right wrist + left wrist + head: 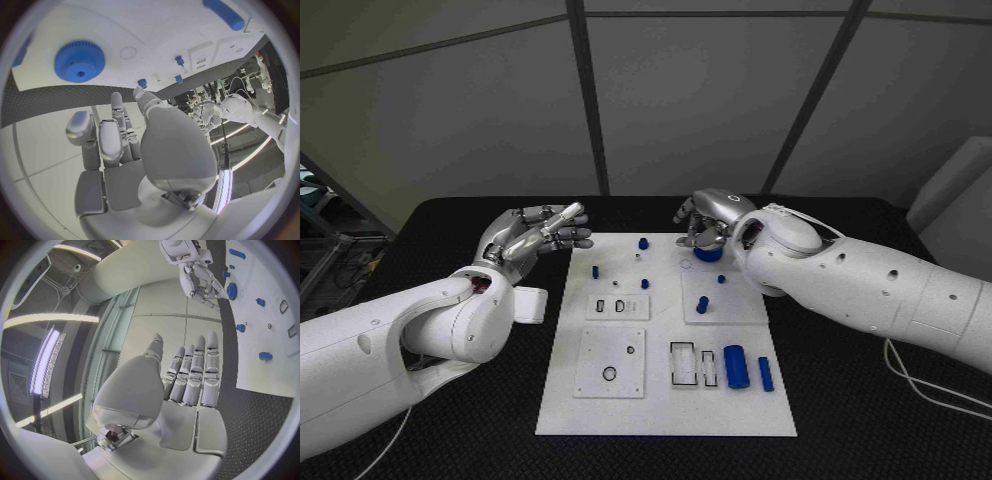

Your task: Assemble the parts on the task board

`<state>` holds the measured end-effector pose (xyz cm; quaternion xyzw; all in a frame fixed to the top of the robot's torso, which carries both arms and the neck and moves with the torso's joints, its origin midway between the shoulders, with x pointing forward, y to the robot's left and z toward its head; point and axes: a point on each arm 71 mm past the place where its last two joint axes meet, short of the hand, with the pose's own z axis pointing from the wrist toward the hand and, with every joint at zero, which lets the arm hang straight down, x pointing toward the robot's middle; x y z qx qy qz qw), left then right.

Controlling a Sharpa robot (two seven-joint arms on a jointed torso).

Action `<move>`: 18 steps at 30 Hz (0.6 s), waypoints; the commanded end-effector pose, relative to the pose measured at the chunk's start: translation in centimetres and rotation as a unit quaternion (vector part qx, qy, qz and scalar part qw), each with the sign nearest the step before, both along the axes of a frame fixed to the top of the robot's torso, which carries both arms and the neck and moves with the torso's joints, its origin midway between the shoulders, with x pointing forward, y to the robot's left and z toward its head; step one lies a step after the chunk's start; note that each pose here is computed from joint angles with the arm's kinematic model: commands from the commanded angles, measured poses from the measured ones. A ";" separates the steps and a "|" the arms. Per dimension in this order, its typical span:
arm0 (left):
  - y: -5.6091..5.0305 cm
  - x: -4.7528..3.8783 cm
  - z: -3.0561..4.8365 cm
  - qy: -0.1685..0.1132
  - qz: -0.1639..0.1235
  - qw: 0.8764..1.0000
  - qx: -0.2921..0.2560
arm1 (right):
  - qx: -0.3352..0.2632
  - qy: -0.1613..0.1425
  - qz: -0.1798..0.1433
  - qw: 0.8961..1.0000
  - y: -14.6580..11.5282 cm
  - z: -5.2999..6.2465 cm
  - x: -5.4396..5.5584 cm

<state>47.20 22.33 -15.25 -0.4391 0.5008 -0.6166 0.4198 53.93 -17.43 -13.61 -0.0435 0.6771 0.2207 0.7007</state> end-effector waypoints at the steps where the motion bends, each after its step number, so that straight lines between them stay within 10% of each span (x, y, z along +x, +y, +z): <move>1: -0.1 0.00 0.18 -0.005 -0.015 1.000 -0.004 | 0.053 0.058 -0.031 0.996 -1.6 -0.2 -0.3; 18: -0.3 0.15 0.07 -0.003 -0.018 1.000 -0.005 | 0.029 0.119 -0.067 0.990 -4.9 -1.3 0.1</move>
